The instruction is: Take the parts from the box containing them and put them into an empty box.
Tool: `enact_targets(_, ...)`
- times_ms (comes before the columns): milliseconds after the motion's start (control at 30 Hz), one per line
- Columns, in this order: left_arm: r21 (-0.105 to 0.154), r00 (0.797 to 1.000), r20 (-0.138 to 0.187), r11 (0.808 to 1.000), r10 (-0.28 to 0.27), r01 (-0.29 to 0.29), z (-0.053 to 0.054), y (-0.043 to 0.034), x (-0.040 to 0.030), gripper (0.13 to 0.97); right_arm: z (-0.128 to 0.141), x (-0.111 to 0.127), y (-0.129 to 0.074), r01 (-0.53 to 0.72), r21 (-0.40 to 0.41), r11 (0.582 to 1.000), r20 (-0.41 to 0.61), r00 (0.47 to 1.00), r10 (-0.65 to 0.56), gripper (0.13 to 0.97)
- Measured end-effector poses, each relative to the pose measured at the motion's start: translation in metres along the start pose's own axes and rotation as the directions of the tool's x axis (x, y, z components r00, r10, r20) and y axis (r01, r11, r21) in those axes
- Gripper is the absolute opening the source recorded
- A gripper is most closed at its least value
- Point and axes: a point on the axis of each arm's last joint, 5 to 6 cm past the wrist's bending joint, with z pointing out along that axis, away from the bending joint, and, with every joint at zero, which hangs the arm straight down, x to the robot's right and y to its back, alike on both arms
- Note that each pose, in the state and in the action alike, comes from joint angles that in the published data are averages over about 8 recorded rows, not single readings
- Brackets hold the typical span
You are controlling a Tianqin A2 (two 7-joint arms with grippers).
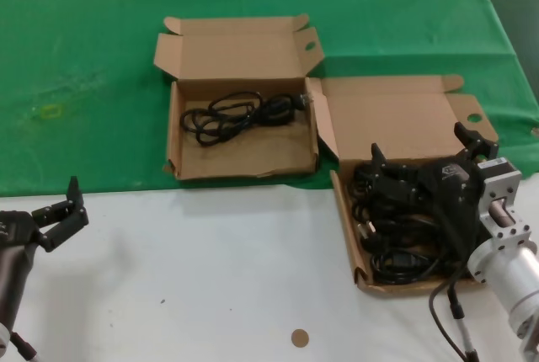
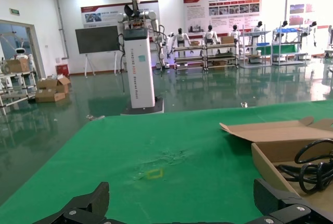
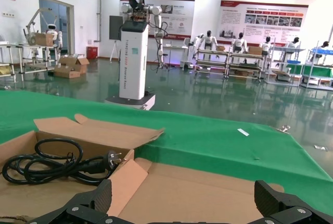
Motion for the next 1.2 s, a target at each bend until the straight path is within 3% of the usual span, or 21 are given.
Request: enact_targets(1200,0.0,1.0,0.0,1.0,0.0,0.0,0.0,0.0,0.0,0.966,0.0,0.0,0.0,0.0,0.0,1.0,0.0,1.0,0.0,0.966)
